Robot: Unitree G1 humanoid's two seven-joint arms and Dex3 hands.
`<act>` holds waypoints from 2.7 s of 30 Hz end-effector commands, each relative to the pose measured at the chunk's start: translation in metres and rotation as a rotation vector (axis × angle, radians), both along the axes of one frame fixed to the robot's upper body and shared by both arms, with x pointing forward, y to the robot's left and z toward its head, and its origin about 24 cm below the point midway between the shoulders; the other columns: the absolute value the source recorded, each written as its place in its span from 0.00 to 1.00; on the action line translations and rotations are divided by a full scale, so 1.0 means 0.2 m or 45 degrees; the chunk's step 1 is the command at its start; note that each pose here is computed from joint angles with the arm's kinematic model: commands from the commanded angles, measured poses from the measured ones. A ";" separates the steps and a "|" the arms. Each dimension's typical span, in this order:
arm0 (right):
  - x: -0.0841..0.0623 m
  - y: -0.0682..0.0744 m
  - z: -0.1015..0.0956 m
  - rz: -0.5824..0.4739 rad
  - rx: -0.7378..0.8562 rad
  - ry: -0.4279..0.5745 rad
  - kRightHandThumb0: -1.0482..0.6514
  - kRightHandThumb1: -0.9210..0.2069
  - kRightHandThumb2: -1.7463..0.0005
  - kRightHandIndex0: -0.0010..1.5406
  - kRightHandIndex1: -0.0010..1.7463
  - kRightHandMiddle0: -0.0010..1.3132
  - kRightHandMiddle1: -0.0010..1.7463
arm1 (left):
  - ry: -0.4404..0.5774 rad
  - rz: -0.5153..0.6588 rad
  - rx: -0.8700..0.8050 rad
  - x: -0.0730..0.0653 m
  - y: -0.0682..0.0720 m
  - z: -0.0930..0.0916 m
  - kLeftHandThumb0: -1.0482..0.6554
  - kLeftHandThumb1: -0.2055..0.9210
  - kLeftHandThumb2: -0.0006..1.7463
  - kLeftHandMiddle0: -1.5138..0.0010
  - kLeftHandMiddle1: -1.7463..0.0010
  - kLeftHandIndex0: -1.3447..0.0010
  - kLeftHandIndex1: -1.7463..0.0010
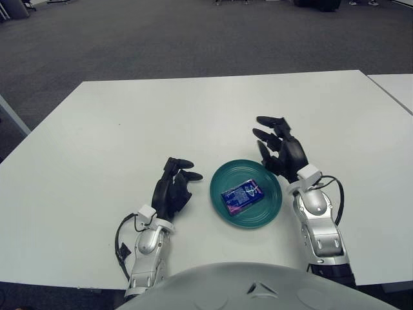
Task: Put the gum into the plate.
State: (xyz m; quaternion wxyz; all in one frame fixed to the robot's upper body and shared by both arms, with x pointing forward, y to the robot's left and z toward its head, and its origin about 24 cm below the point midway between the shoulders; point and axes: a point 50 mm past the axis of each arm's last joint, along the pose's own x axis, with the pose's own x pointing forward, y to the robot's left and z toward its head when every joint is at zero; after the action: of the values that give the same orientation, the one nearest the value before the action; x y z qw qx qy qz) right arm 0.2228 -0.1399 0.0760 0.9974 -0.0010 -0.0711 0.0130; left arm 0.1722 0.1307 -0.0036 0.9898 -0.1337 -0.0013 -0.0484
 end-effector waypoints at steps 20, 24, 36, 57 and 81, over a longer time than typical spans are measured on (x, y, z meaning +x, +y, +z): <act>-0.23 -0.38 -0.19 -0.292 0.013 0.268 0.23 0.00 0.57 0.30 0.36 0.00 0.57 | 0.147 0.069 0.054 -0.04 0.03 -0.04 0.09 1.00 0.52 0.79 0.11 0.88 0.05; -0.29 -0.38 -0.24 -0.296 0.000 0.309 0.25 0.00 0.58 0.31 0.37 0.00 0.58 | 0.177 0.102 0.060 -0.05 0.06 -0.05 0.10 1.00 0.52 0.79 0.28 0.91 0.16; -0.33 -0.30 -0.28 -0.320 -0.030 0.362 0.27 0.00 0.59 0.31 0.37 0.02 0.60 | 0.140 0.140 0.098 -0.04 0.05 -0.03 0.11 1.00 0.53 0.82 0.58 0.98 0.34; -0.39 -0.18 -0.41 -0.339 -0.128 0.376 0.22 0.00 0.61 0.24 0.33 0.00 0.61 | 0.082 0.109 0.165 -0.03 0.02 -0.01 0.11 1.00 0.54 0.82 0.81 1.00 0.40; -0.40 -0.16 -0.45 -0.407 -0.108 0.363 0.20 0.00 0.57 0.26 0.27 0.00 0.57 | 0.110 0.099 0.202 -0.03 0.01 -0.02 0.11 1.00 0.54 0.80 0.84 1.00 0.41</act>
State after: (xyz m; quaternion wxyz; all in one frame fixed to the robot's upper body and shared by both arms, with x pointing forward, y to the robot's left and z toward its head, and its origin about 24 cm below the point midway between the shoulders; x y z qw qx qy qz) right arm 0.1533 -0.1732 0.0057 0.9889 -0.0556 0.0102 -0.1374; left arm 0.1676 0.1330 -0.0014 0.9979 -0.0618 0.0183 -0.0057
